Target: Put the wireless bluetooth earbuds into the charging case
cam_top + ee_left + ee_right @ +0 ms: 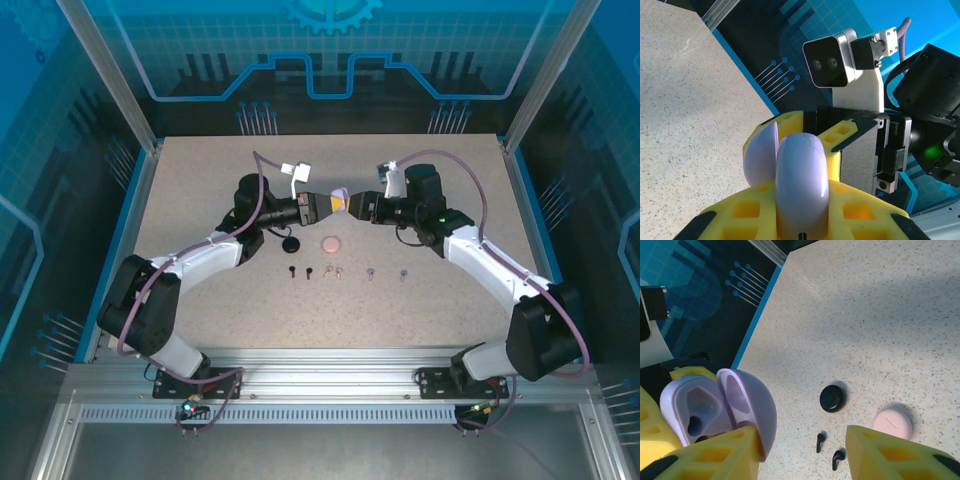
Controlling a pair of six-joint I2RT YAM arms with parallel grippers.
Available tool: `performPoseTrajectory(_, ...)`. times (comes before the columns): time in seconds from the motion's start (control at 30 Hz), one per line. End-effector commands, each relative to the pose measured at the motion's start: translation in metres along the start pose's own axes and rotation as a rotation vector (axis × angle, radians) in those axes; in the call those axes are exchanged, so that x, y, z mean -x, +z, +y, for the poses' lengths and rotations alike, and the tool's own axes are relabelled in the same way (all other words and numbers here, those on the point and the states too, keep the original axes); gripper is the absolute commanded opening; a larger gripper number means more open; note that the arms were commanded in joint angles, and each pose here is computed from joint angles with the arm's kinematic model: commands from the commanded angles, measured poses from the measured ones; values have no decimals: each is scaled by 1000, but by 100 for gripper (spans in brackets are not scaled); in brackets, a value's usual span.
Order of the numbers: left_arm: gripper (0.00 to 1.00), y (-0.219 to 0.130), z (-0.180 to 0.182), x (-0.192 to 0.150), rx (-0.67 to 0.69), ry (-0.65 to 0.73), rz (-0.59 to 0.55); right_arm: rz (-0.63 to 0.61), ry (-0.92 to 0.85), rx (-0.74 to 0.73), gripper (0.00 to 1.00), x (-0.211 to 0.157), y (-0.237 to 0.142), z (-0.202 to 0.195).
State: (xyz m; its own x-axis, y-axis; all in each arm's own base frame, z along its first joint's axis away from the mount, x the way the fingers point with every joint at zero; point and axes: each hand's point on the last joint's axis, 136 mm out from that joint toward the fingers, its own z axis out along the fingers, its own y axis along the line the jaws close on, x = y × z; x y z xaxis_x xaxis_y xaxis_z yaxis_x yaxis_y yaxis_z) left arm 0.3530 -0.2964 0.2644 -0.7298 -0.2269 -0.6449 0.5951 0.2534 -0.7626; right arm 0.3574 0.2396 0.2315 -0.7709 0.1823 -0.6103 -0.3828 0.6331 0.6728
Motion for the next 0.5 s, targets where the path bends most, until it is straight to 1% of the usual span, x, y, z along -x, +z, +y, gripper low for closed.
performPoseTrajectory(0.0, 0, 0, -26, 15, -72, 67, -25, -1, -3, 9, 45, 5, 5, 4)
performPoseTrajectory(0.2, 0, 2, -25, 11, -77, 60, -17, -13, -3, 13, 39, 10, 6, 9)
performPoseTrajectory(0.37, 0, 5, -23, 7, -81, 49, -12, 4, -18, 34, 31, 11, 13, 19)
performPoseTrajectory(0.47, 0, 6, -23, 6, -81, 48, -14, 7, -30, 34, 24, 12, 14, 23)
